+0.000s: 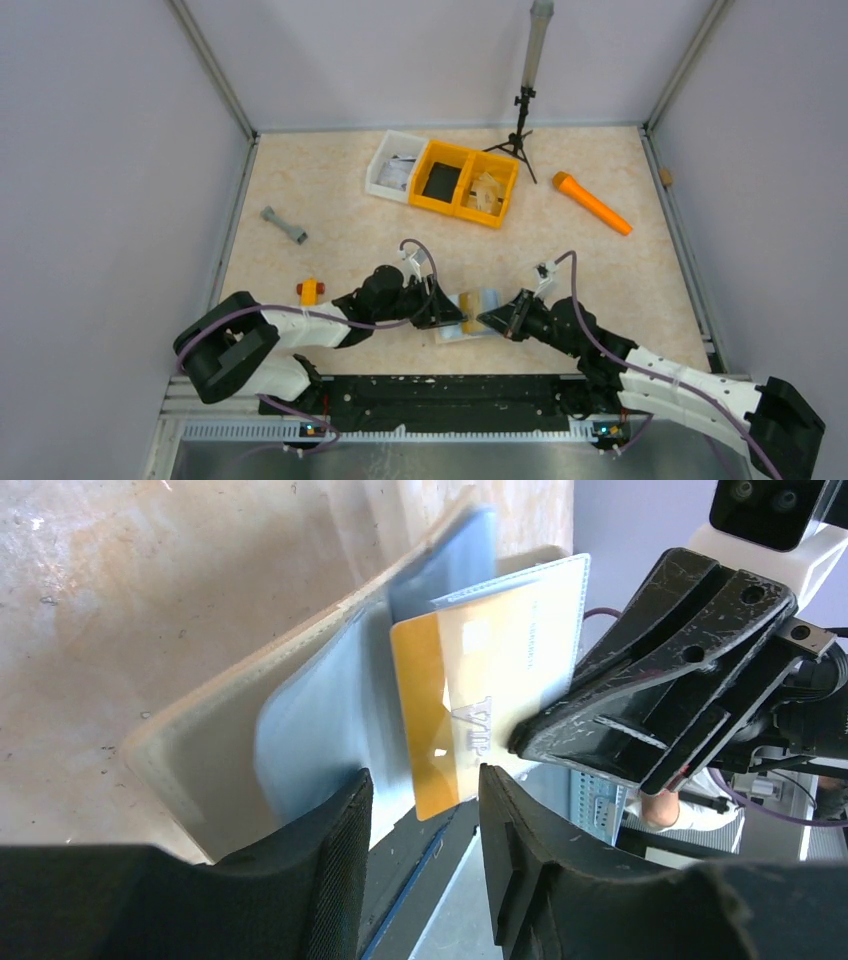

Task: Take the credit cards out of the card holder
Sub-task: Remove the credit card from the card holder.

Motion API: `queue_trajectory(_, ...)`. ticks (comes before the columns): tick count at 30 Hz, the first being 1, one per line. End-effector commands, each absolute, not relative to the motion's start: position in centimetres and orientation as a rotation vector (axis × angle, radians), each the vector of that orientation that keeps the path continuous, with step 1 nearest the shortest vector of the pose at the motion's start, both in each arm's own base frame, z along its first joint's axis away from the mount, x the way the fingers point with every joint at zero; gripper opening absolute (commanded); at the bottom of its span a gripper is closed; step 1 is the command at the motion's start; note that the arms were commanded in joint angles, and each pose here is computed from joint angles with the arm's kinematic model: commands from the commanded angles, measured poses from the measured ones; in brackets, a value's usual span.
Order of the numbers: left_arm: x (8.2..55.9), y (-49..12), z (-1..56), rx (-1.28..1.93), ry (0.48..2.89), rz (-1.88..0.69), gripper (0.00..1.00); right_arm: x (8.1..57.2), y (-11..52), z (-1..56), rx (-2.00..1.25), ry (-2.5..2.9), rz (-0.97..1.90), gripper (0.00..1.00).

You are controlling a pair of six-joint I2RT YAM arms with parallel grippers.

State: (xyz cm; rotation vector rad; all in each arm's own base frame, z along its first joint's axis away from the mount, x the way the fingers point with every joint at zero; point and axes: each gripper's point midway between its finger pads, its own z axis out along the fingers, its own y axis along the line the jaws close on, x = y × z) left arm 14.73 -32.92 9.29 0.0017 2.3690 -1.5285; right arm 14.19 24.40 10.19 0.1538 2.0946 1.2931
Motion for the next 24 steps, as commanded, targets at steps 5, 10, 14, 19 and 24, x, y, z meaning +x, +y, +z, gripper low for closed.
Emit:
queue_trajectory(5,15.1,-32.8,11.5,0.002,2.232,-1.628,0.48,14.6,25.2,14.3,0.209,1.928,1.470,0.00)
queue_trajectory(10,14.5,-33.1,13.4,0.009,2.137,-1.779,0.47,14.6,25.2,14.6,0.216,1.920,1.481,0.00)
queue_trajectory(14,14.0,-33.6,14.9,0.030,2.063,-1.900,0.40,14.7,25.3,14.6,0.224,1.918,1.487,0.00)
queue_trajectory(19,13.5,-34.2,15.7,0.055,2.024,-2.008,0.31,14.2,25.6,14.3,0.206,1.934,1.509,0.00)
queue_trajectory(24,13.7,-33.7,15.6,0.025,1.992,-2.043,0.08,14.4,25.4,14.1,0.209,1.942,1.486,0.00)
